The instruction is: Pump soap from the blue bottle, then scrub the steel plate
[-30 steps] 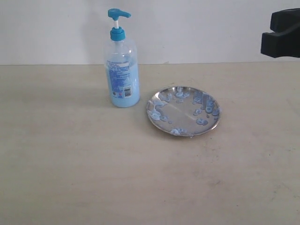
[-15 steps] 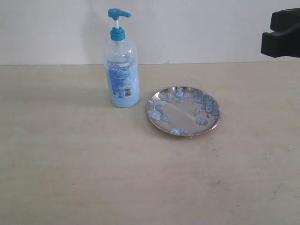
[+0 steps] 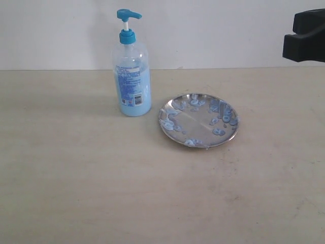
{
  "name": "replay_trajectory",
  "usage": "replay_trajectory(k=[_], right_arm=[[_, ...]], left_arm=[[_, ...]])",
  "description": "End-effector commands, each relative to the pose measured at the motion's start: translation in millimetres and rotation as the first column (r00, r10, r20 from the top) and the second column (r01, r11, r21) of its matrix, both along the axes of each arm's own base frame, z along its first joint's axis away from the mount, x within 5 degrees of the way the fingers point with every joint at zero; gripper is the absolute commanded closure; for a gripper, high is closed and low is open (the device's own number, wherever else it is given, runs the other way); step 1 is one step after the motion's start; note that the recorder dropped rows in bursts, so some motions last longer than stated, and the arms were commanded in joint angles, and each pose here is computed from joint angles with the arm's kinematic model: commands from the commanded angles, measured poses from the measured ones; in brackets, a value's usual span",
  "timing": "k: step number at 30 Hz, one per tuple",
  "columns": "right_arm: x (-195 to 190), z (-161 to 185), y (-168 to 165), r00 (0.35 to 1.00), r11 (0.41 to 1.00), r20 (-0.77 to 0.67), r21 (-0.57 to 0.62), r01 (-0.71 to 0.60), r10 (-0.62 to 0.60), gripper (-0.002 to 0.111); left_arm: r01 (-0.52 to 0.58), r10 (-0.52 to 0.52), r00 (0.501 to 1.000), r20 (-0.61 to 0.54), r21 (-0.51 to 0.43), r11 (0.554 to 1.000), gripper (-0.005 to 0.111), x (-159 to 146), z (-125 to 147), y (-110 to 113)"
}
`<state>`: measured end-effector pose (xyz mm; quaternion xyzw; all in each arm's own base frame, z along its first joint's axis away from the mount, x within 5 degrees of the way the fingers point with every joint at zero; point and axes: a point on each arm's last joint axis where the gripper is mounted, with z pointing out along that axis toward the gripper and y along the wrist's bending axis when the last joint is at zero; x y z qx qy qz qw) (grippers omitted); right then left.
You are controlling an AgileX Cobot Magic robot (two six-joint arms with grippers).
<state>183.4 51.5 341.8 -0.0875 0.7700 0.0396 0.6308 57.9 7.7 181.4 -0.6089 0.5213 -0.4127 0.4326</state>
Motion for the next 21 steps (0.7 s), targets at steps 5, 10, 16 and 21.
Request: replay_trajectory(k=[5, 10, 16, 21], right_arm=[[-1, 0, 0, 1.0, 1.0, -0.003, 0.023, 0.001, -0.001, 0.109], [-1, 0, 0, 1.0, 0.999, -0.009, 0.04, 0.003, -0.003, 0.109], [1, 6, 0, 0.999, 0.992, 0.039, -0.127, -0.022, 0.027, 0.109], [46, 27, 13, 1.0, 0.98, 0.022, -0.2, 0.008, -0.004, 0.109]], left_arm=[[0.327, -0.128, 0.944, -0.304, 0.915, 0.236, 0.103, -1, 1, 7], [0.372, -0.118, 0.921, -0.372, 0.928, -0.021, 0.103, 0, 1, 7], [0.366, -0.135, 0.923, -0.361, 0.93, 0.018, 0.103, 0, 1, 5], [0.35, -0.2, 0.928, -0.315, 0.92, 0.176, 0.103, 0, 1, 0]])
